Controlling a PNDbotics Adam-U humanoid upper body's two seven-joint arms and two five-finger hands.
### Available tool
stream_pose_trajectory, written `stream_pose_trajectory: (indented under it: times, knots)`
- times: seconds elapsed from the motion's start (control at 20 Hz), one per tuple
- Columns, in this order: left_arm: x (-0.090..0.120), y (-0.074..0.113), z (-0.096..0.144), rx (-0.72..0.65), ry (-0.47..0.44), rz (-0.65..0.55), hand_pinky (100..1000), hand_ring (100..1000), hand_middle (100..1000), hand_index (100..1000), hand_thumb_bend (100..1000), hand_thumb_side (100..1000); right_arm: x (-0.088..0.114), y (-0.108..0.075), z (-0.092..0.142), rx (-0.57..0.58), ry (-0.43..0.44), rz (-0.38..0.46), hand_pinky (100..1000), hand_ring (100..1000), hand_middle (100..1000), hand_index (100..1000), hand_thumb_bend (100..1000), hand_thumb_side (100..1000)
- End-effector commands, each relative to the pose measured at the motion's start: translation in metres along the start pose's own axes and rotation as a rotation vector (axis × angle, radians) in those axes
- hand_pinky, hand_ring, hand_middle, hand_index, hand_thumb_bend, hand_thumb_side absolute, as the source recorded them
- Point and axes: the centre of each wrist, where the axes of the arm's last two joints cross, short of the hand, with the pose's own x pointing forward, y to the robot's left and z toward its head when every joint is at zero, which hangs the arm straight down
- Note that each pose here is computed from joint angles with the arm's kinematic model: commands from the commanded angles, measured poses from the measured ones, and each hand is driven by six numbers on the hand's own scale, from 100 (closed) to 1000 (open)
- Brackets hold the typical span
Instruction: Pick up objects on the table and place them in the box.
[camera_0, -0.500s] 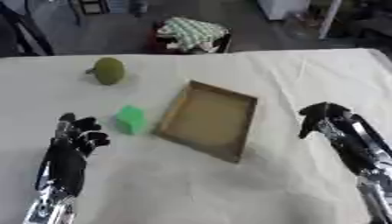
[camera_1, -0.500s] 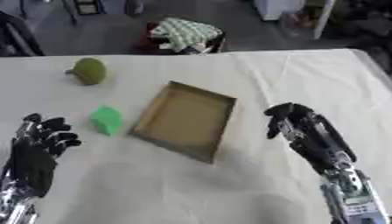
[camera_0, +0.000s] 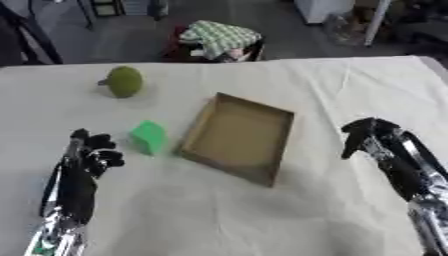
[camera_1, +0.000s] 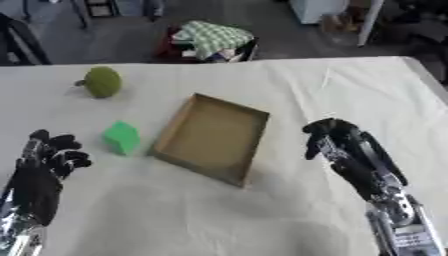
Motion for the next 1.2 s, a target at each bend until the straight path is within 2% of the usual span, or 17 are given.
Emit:
stream_pose_trajectory:
  times: [0.05,0.2,0.4,0.5,0.7,0.9,1.0,1.2]
  knots:
    - [0.020,0.008,-0.008,-0.026,-0.065,-0.078,583,545,547,650,100,791,0.003,-0.003,-0.001,-0.002,-0.007,0.014,457,440,441,641,100,622]
    - [0.043,0.019,-0.019,-0.089,-0.123,-0.230,591,564,570,664,100,747,0.002,-0.004,0.000,-0.002,-0.002,0.019,457,440,441,641,100,621]
    - [0.083,0.036,-0.037,-0.219,-0.192,-0.549,617,602,607,699,100,674,0.001,-0.005,0.001,0.000,0.006,0.024,457,440,441,641,100,622]
    - [0.100,0.044,-0.046,-0.283,-0.197,-0.708,633,619,624,715,100,638,0.001,-0.005,0.002,0.002,0.008,0.026,457,441,441,641,100,621]
    - [0.129,0.056,-0.064,-0.434,-0.166,-1.051,686,677,692,779,100,497,0.000,-0.005,0.003,0.007,0.015,0.031,458,441,441,642,100,622]
    - [0.142,0.064,-0.086,-0.569,-0.095,-1.334,718,709,725,808,113,405,-0.001,-0.005,0.003,0.014,0.020,0.034,458,438,439,642,100,622]
    - [0.146,0.065,-0.099,-0.652,-0.066,-1.459,742,730,746,833,188,367,-0.001,-0.005,0.004,0.018,0.023,0.034,458,437,439,642,100,622]
    - [0.149,0.062,-0.121,-0.827,-0.031,-1.636,765,751,765,851,263,300,-0.002,-0.005,0.005,0.024,0.029,0.036,457,437,439,642,100,623]
